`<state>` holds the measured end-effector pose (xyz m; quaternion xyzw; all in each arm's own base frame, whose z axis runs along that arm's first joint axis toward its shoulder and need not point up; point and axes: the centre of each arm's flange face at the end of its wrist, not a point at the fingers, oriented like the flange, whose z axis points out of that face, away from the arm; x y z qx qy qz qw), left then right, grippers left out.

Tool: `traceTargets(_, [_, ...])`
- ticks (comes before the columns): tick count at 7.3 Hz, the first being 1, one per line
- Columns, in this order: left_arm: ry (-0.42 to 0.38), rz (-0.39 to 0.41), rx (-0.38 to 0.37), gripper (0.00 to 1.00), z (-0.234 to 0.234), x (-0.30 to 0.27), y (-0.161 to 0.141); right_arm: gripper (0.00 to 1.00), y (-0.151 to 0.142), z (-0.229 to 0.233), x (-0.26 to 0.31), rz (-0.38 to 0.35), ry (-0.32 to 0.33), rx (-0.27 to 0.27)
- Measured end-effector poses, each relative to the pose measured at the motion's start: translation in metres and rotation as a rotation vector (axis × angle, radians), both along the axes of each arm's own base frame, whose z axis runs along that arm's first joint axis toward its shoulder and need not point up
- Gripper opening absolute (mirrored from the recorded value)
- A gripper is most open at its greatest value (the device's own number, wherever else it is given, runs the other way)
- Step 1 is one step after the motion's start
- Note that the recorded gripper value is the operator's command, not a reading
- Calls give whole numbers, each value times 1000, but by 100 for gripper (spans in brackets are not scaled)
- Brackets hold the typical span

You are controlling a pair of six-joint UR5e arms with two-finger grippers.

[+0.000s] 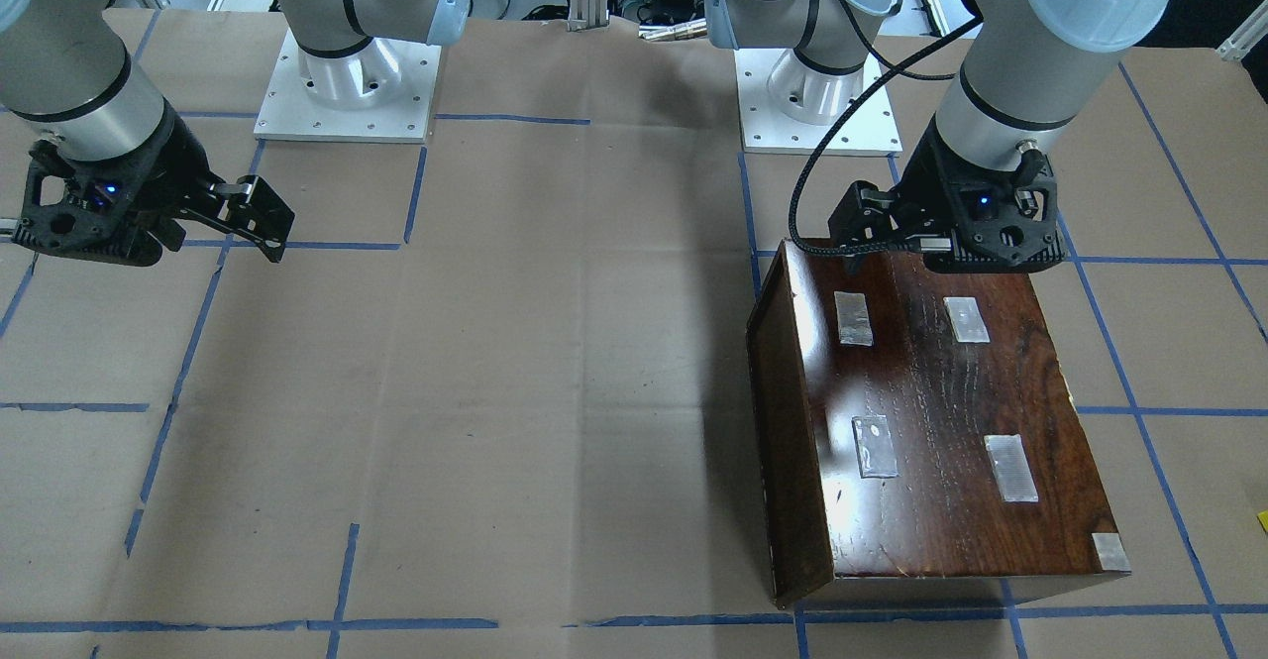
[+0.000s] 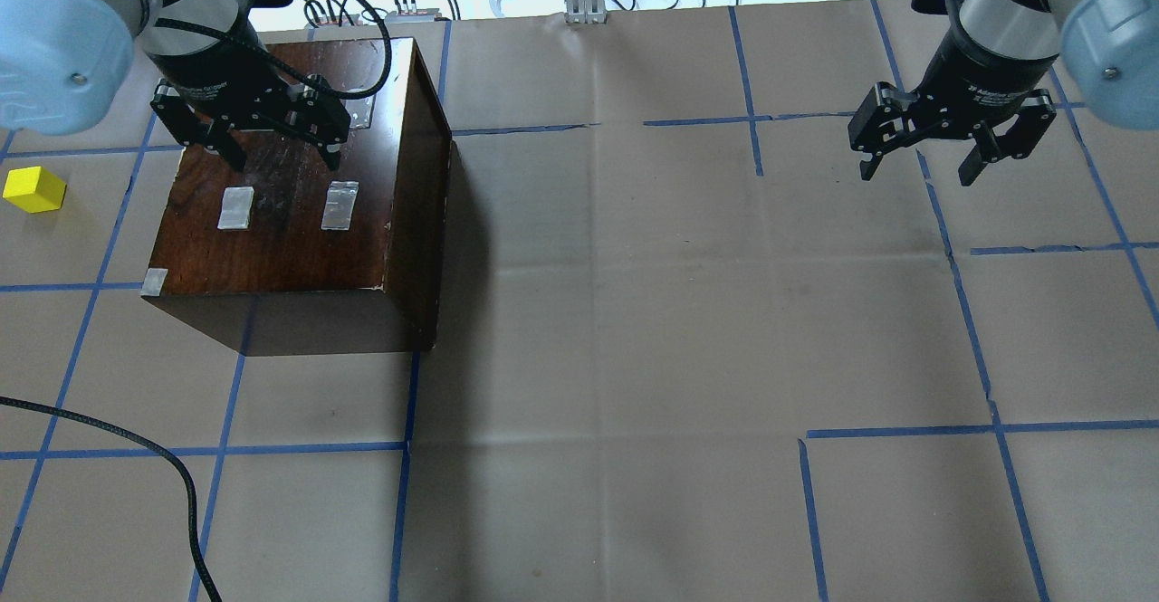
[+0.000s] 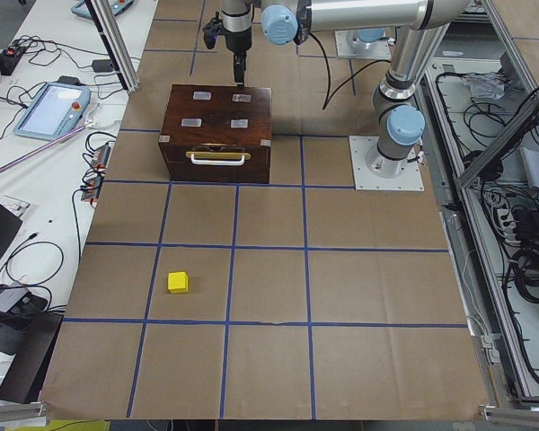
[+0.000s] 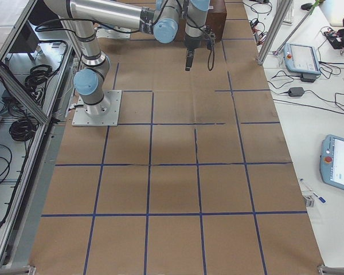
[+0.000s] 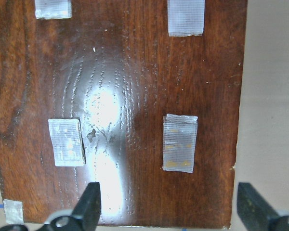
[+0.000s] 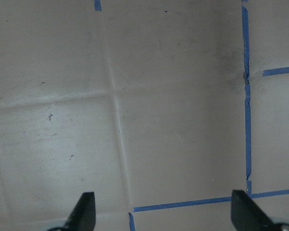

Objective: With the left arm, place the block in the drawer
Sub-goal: 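Lift the left gripper off the cabinet top and move toward its side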

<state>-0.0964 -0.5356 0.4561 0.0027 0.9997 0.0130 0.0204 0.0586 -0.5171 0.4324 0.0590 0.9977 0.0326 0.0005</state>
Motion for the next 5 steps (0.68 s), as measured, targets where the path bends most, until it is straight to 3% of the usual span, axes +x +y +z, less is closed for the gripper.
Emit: traceTargets(5, [1,-2,5,99,-2,-1,4,100,0,0,0,-1,0,1])
